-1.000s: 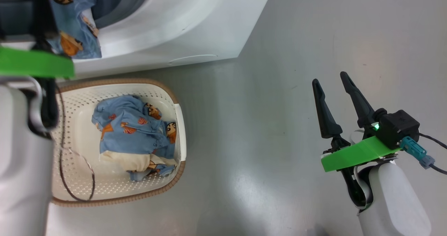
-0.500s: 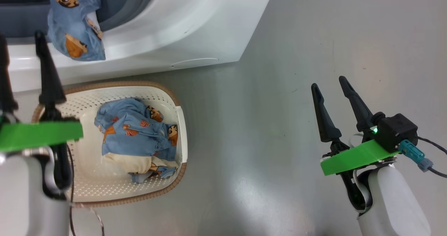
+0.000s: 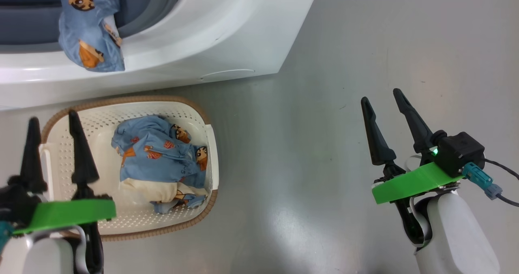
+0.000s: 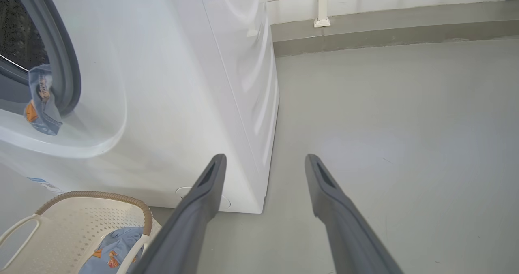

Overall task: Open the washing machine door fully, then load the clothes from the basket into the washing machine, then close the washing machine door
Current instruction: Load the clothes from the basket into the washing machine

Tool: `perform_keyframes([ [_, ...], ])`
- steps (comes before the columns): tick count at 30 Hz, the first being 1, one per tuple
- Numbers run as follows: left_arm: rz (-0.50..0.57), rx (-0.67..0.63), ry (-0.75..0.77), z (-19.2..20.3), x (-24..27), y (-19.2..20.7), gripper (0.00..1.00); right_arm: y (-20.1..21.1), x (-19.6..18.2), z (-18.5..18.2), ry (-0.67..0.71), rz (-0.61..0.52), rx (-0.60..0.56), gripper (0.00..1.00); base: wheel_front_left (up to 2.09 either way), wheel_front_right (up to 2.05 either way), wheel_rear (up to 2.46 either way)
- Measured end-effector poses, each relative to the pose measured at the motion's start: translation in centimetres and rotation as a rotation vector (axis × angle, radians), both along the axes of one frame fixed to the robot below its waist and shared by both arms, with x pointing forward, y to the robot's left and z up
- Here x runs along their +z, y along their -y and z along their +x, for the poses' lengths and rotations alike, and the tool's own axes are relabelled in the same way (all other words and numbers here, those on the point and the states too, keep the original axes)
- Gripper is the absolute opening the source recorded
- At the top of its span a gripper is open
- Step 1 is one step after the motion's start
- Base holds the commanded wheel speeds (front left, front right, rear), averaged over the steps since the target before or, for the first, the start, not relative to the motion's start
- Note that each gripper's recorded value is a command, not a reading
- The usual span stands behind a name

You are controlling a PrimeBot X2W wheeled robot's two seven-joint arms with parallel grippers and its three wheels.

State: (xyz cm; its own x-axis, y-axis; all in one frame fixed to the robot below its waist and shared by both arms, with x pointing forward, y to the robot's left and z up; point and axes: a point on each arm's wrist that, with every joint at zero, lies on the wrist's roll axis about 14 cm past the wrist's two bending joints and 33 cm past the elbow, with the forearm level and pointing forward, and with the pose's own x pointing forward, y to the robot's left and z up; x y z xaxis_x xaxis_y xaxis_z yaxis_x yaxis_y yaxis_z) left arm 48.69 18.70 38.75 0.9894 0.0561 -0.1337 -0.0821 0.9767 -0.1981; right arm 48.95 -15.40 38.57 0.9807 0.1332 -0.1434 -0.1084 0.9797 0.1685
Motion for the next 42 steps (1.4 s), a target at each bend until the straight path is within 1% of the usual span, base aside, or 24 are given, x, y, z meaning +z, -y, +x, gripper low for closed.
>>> perform_keyframes([
  [7,0.064,-0.019,-0.075,-2.4,-1.7,-0.1,1.0,-0.1,0.1,0.0,0.002,0.001,0.001,1.0,0.0,0.0,0.0],
  [14,0.088,-0.032,-0.102,-3.1,-2.4,-0.1,1.0,0.0,0.2,0.0,0.003,-0.001,-0.001,1.0,0.0,0.0,0.0],
  [18,0.105,-0.039,-0.139,-4.2,-3.3,-0.1,1.0,0.2,0.3,-0.1,0.004,-0.003,-0.003,1.0,0.0,0.0,0.0],
  [23,0.118,-0.029,-0.163,-4.9,-3.7,-0.7,1.0,0.2,0.4,-0.1,0.006,-0.003,-0.004,1.0,0.0,0.0,0.0],
  [35,0.116,-0.023,-0.161,-5.0,-3.6,-0.7,1.0,0.2,0.6,-0.1,0.011,-0.003,-0.004,1.0,0.0,0.0,0.0],
  [42,0.108,-0.049,-0.144,-4.6,-3.2,0.2,1.0,0.4,0.8,-0.2,0.012,-0.005,-0.008,1.0,0.0,0.0,0.0],
])
